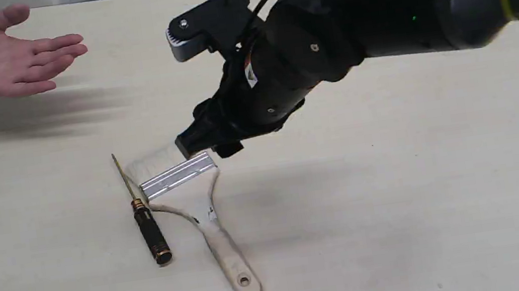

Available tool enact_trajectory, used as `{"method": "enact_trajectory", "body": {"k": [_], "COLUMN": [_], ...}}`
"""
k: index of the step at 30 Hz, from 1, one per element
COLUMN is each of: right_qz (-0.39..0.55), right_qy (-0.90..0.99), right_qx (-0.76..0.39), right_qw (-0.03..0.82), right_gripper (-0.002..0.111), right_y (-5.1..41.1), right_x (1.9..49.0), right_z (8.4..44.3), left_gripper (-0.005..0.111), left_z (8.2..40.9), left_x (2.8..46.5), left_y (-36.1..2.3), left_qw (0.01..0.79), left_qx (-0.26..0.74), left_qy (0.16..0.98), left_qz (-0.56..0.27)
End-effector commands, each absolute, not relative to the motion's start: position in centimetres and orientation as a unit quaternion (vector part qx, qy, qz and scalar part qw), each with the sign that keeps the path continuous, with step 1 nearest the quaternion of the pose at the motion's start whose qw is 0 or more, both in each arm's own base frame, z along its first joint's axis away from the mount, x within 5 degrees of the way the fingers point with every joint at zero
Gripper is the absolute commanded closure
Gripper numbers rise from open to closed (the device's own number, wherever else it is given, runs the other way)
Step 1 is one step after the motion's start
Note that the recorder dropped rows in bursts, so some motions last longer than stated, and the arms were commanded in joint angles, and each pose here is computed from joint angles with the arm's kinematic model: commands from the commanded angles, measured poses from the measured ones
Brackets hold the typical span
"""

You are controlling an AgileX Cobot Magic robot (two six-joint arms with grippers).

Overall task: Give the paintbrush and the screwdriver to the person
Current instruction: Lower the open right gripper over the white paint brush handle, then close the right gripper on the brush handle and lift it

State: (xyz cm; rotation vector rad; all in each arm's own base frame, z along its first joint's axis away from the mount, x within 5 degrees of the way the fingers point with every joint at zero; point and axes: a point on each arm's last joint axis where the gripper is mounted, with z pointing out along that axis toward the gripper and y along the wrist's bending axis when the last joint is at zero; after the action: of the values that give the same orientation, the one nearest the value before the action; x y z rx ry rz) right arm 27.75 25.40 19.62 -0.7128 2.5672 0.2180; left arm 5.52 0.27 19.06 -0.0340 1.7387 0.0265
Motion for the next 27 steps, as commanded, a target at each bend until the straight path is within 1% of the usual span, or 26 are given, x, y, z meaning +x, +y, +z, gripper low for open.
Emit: {"method": "enact_trajectory", "body": {"k": [1, 5, 9, 17, 21, 27], "right_qz": [0.074, 0.076, 0.071, 0.065, 0.071, 0.072], "right_qy": [0.926, 0.918, 0.924, 0.936, 0.942, 0.943], "right_qx": [-0.299, -0.325, -0.322, -0.310, -0.298, -0.296], "right_qw": [0.217, 0.215, 0.195, 0.152, 0.137, 0.131], "right_gripper": [0.047, 0.047, 0.047, 0.047, 0.047, 0.053], "right_y": [26.8, 28.5, 29.4, 29.9, 30.0, 30.0], "right_x": [26.7, 25.7, 26.0, 26.1, 25.9, 25.8], "right_z": [18.8, 18.2, 17.2, 14.3, 13.8, 13.7], "left_gripper": [0.107, 0.107, 0.107, 0.107, 0.107, 0.107], "left_z": [19.1, 19.1, 19.1, 19.1, 19.1, 19.1], "left_x": [5.5, 5.5, 5.5, 5.5, 5.5, 5.5], "left_y": [0.2, 0.2, 0.2, 0.2, 0.2, 0.2], "left_qw": [0.648, 0.648, 0.648, 0.648, 0.648, 0.648], "left_qx": [-0.014, -0.014, -0.014, -0.014, -0.014, -0.013], "left_qy": [0.762, 0.762, 0.762, 0.762, 0.762, 0.761], "left_qz": [0.007, 0.007, 0.007, 0.007, 0.007, 0.007]}}
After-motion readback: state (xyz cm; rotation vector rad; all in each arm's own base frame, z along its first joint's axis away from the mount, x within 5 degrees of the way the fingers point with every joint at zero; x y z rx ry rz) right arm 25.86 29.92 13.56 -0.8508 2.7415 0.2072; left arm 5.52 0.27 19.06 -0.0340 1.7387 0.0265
